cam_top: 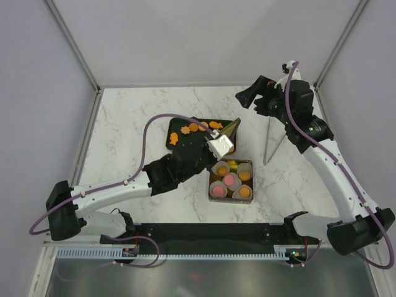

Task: Pack the cookies

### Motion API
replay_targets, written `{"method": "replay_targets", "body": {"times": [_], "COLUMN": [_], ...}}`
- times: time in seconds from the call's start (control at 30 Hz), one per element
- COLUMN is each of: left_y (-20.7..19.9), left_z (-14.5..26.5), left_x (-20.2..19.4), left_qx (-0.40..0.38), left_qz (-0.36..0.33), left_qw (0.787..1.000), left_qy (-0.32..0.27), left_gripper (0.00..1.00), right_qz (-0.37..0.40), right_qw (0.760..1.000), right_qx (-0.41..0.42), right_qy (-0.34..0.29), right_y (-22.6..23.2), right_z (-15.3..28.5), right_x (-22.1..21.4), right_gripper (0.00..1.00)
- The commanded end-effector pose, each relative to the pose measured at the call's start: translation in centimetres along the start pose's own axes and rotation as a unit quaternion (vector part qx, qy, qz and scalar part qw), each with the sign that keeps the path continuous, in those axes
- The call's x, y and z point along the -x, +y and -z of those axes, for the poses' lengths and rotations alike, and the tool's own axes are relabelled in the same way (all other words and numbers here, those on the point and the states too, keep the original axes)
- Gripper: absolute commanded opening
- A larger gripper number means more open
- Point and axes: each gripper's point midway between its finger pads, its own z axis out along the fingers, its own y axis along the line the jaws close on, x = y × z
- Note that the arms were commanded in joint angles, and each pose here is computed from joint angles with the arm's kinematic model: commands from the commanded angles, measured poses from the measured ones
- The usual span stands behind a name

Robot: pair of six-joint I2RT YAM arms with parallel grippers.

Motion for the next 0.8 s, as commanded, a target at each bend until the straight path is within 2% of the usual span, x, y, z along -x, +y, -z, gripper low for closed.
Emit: {"method": "replay_targets", "body": {"times": [0.0, 0.03, 0.07, 0.13, 0.17, 0.23, 0.27, 0.3, 0.33, 0.4, 0.43, 0.53, 0.63, 0.77], "left_y": [-1.1, -1.0, -0.8, -0.2, -0.2, 0.7, 0.1, 0.1, 0.8, -0.1, -0.3, -1.4, -2.0, -2.4], "left_z": [1.3, 1.4, 1.8, 1.8, 2.2, 1.7, 1.9, 1.7, 1.7, 1.0, 0.7, -0.4, -1.0, -2.0], "left_x": [4.6, 5.1, 6.0, 7.2, 7.4, 7.7, 7.3, 7.0, 7.6, 5.2, 4.6, 2.4, 0.7, -1.5], "left_qx": [-0.099, -0.121, -0.162, -0.192, -0.218, -0.233, -0.253, -0.258, -0.264, -0.283, -0.285, -0.297, -0.299, -0.281], "left_qz": [0.218, 0.254, 0.319, 0.372, 0.419, 0.459, 0.499, 0.518, 0.556, 0.600, 0.639, 0.670, 0.693, 0.706], "left_qw": [0.970, 0.959, 0.933, 0.906, 0.880, 0.855, 0.828, 0.815, 0.786, 0.748, 0.714, 0.680, 0.656, 0.651], "left_qy": [-0.040, -0.044, -0.047, -0.062, -0.055, -0.063, -0.045, -0.043, -0.054, -0.030, -0.018, -0.009, -0.012, -0.002], "left_gripper": [0.02, 0.02, 0.02, 0.02, 0.02, 0.02, 0.02, 0.02, 0.02, 0.02, 0.02, 0.02, 0.02, 0.03], "right_qz": [0.032, 0.037, 0.041, 0.054, 0.060, 0.069, 0.069, 0.069, 0.070, 0.070, 0.070, 0.070, 0.067, 0.059], "right_qw": [0.993, 0.993, 0.993, 0.992, 0.993, 0.993, 0.993, 0.992, 0.992, 0.992, 0.992, 0.993, 0.993, 0.992], "right_qx": [-0.055, -0.057, -0.064, -0.070, -0.076, -0.076, -0.088, -0.094, -0.106, -0.103, -0.099, -0.093, -0.097, -0.104], "right_qy": [-0.096, -0.099, -0.094, -0.085, -0.071, -0.056, -0.039, -0.038, -0.021, -0.019, -0.016, -0.005, 0.009, 0.029], "right_y": [-1.0, -1.1, -1.7, -2.2, -3.0, -3.7, -5.0, -5.5, -6.8, -7.3, -7.4, -8.3, -9.3, -10.8], "right_z": [3.0, 3.4, 3.5, 4.0, 3.8, 4.0, 3.7, 3.9, 3.7, 4.1, 4.1, 4.6, 5.0, 5.4], "right_x": [4.5, 4.5, 4.0, 3.3, 2.2, 0.8, -0.8, -1.2, -2.9, -3.8, -4.3, -6.2, -7.9, -10.5], "right_gripper": [0.95, 0.95, 0.95, 0.95, 0.95, 0.95, 0.95, 0.95, 0.95, 0.95, 0.95, 0.95, 0.95, 0.95]}}
